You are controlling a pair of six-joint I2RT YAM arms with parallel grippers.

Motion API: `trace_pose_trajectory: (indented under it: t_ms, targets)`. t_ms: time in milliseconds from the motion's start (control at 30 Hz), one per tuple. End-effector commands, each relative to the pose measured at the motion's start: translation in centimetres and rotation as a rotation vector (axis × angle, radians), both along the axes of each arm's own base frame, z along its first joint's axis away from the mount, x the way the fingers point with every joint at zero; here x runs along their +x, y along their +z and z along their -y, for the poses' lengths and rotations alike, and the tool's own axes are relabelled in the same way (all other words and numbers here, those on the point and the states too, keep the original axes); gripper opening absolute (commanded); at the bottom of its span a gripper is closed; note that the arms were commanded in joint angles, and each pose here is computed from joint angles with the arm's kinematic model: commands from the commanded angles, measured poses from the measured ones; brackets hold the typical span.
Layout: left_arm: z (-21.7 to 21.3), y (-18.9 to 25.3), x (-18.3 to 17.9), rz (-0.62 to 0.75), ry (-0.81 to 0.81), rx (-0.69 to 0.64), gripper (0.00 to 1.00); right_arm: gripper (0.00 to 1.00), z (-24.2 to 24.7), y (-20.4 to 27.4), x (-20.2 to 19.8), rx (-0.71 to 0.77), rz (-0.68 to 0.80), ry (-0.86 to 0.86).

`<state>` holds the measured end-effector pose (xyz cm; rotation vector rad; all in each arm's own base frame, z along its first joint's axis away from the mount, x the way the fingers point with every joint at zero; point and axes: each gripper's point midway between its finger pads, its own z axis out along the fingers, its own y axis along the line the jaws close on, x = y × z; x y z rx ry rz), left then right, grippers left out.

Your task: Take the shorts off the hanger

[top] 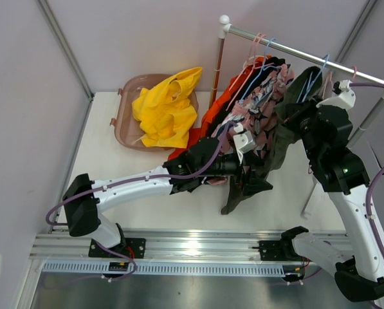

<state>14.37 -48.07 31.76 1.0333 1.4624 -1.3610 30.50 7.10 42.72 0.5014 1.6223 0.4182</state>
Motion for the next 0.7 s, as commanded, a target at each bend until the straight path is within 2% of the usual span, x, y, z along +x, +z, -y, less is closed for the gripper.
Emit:
trace_pose_trajectory:
  t_ms: [0,67,100,133,167,200,400,467,500,667]
  targets:
    - [1.3,2.0,0.4,0.016,0.006,-0.075,0.92,0.0,0.8,3.5,-1.0,0.064,0.112,-0.025]
    - [1.6,2.2,0.5,0.017,0.001,-0.088,0.75,0.0,0.9,3.6,-1.2,0.07,0.112,-0.027]
    - [1.7,2.1,0.6,0.013,0.002,-0.089,0.61,0.0,0.9,3.5,-1.2,0.069,0.109,-0.026]
    - [1.9,1.9,0.8,0.01,0.011,-0.087,0.28,0.0,1.0,3.4,-1.2,0.073,0.107,-0.026]
    - [1.9,1.6,1.0,-0.001,0.022,-0.079,0.09,0.0,1.0,3.4,-1.3,0.074,0.105,-0.025]
    - [1.9,1.5,1.2,-0.008,0.039,-0.076,0.0,0.0,1.1,3.3,-1.3,0.074,0.102,-0.025]
    - [-1.3,1.6,-0.2,-0.017,0.076,-0.073,0.0,0.0,2.4,3.1,-1.1,0.071,0.096,-0.059]
    - [-2.3,-0.1,-2.2,-0.028,0.065,-0.037,0.0,0.0,2.7,3.2,-0.8,0.066,0.098,-0.065]
    - [-3.5,1.5,-2.9,-0.011,0.082,-0.071,0.0,0.0,3.1,3.2,-0.5,0.059,0.092,-0.072]
    - [-6.4,0.6,-9.3,-0.013,0.055,-0.071,0.0,0.0,4.3,3.7,0.7,0.041,0.083,-0.089]
